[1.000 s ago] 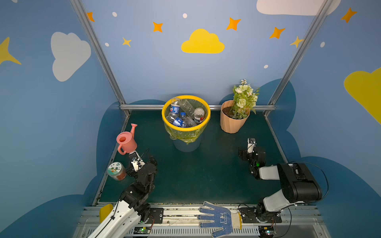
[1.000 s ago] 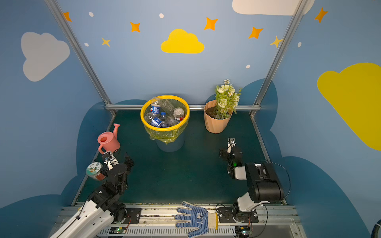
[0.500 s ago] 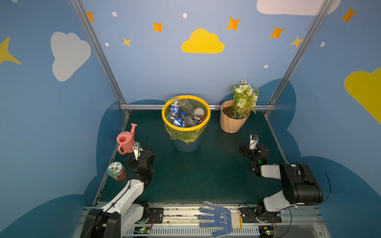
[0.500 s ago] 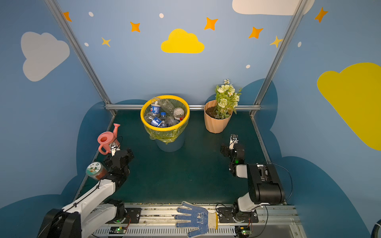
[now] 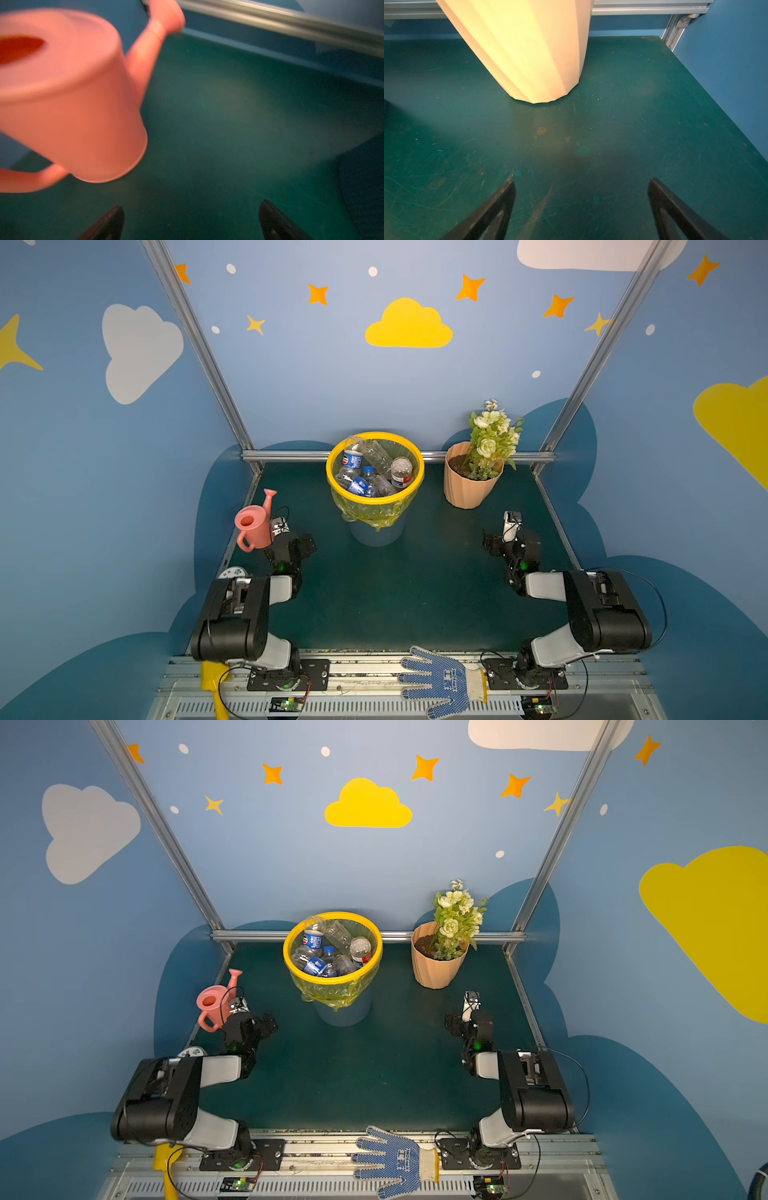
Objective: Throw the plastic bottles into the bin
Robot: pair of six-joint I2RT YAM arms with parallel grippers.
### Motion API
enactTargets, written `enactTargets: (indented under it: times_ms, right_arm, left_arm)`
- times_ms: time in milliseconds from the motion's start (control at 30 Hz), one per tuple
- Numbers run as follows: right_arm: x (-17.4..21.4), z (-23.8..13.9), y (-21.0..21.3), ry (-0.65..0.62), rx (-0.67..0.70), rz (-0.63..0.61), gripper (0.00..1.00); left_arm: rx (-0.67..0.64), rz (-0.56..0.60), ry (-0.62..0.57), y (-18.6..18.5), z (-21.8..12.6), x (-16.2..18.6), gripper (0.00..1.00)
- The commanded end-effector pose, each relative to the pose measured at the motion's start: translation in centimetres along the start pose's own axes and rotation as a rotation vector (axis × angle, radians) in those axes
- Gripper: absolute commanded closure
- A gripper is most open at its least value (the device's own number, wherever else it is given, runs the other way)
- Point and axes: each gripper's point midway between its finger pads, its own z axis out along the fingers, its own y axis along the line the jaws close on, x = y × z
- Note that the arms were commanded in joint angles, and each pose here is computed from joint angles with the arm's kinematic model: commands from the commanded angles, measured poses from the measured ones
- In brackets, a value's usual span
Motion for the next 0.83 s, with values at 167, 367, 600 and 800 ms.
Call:
enactTargets:
  times_ms: [167, 367, 600, 800]
  right_arm:
    - [-0.5, -0.07, 0.14, -0.012, -0.008, 0.004, 0.03]
    - [-0.54, -0.07, 0.13, -0.013, -0.008, 0.004, 0.03]
    - [-0.46, -0.04, 0.15, -0.009, -0.009, 0.004, 0.03]
    - [-0.47, -0.06, 0.13, -0.011, -0.008, 0.004, 0.03]
  left_arm:
    - [0.071, 0.046, -0.05, -2.28, -0.03, -1.93, 0.0]
    - [0.069, 0.047, -0.049, -2.34, -0.08, -1.98, 0.0]
    - [0.067, 0.047, -0.05, -2.25, -0.06, -1.96, 0.0]
    - [0.066, 0.046, -0.049, -2.22, -0.06, -1.97, 0.0]
